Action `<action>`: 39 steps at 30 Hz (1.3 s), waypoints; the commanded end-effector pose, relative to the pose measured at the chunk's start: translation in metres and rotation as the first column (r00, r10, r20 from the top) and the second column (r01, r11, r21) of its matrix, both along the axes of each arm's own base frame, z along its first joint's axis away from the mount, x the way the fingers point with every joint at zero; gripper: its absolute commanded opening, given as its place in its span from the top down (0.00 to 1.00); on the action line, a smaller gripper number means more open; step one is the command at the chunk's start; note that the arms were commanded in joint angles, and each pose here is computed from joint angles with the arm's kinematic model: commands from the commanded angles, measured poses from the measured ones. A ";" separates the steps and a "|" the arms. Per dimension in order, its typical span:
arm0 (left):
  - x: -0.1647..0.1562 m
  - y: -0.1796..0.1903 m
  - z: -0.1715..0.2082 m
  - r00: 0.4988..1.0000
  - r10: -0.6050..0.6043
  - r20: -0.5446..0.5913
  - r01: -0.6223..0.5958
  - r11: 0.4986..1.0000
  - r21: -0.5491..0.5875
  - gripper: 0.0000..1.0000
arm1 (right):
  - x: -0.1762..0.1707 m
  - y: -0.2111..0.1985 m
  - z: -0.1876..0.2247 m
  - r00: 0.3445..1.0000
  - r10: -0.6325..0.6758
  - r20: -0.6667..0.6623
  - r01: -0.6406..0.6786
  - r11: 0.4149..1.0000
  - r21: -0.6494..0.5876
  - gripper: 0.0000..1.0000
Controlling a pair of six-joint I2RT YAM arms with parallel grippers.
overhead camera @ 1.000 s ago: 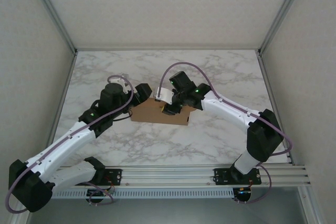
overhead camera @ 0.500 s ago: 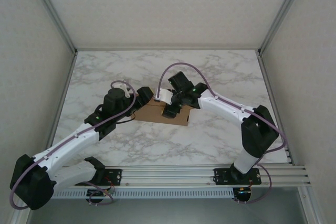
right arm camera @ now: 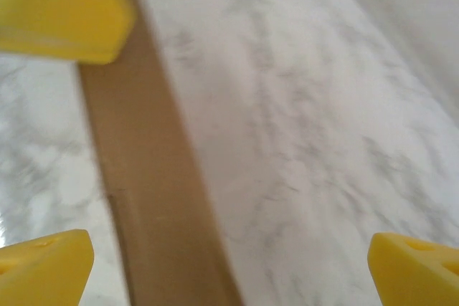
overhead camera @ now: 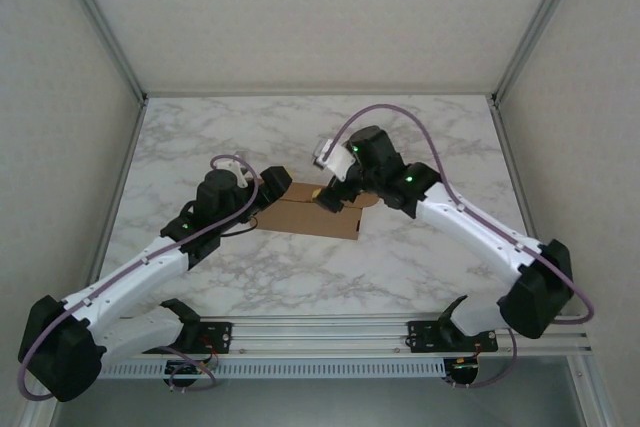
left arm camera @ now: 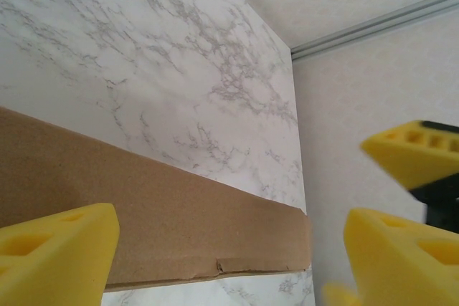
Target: Fold the paper box
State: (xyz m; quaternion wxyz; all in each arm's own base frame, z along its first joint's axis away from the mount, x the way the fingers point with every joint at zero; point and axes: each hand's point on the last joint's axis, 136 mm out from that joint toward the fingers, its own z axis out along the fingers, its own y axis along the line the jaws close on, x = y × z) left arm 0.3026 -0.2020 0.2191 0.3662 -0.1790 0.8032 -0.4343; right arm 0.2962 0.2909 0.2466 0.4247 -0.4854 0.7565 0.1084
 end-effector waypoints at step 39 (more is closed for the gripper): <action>-0.015 0.016 -0.040 0.996 0.018 -0.090 -0.008 0.994 0.111 0.15 | -0.029 -0.065 -0.082 0.365 -0.353 -0.862 0.786 0.613 0.082 0.52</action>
